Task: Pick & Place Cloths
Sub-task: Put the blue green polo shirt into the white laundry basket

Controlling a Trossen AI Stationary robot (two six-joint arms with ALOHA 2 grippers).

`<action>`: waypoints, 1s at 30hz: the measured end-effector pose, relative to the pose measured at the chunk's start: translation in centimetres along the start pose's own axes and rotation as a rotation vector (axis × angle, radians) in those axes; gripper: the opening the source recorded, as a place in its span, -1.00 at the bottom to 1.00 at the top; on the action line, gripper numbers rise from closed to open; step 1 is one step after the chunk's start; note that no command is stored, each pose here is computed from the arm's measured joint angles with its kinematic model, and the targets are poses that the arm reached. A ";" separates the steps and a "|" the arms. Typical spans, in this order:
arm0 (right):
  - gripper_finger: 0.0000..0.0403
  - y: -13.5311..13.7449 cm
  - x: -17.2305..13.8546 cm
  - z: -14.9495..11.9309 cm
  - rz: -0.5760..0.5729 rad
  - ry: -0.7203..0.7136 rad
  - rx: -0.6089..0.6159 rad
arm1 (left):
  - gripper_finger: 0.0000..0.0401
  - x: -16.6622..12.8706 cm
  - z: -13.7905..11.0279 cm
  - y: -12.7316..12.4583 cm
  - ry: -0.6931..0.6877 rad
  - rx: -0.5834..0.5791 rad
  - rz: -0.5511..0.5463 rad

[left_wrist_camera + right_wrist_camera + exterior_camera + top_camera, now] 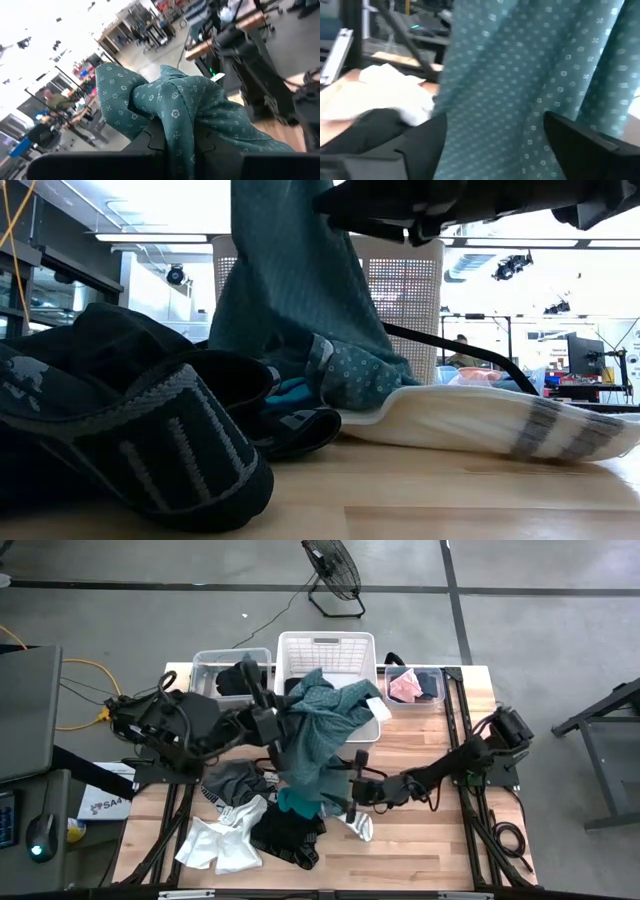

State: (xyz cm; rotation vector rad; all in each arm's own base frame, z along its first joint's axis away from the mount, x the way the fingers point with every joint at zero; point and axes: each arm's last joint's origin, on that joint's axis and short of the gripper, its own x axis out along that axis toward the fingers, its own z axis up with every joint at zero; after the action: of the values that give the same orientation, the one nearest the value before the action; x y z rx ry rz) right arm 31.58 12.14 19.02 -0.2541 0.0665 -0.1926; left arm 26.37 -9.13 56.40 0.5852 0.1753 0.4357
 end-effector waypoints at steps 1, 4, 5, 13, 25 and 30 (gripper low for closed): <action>0.67 -0.1 0.0 0.1 -0.024 -0.007 -0.009 | -0.89 0.0 0.1 0.1 -0.012 0.001 0.002; 0.75 -0.5 0.2 0.4 -0.084 -0.025 -0.030 | -0.89 0.0 0.4 0.2 -0.044 -0.010 -0.001; 0.76 -0.7 0.4 0.6 -0.091 -0.028 -0.030 | -0.89 0.0 0.5 0.2 -0.050 -0.012 0.001; 0.73 -3.0 2.9 2.4 -0.134 -0.073 -0.064 | -0.89 -0.1 1.1 0.3 -0.139 -0.053 -0.057; 0.69 -6.1 6.5 6.0 0.115 -0.209 0.074 | -0.89 -0.1 1.3 0.1 -0.196 -0.098 -0.152; 0.63 -5.6 6.9 7.0 0.388 -0.218 0.139 | -0.89 -0.1 1.2 0.1 -0.195 -0.098 -0.151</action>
State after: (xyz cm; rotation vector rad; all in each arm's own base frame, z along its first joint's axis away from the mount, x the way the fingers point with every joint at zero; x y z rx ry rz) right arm 37.97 7.18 26.93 -0.1185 -0.1139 0.2164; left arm 26.59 -9.77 57.46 0.5109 0.0110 0.2375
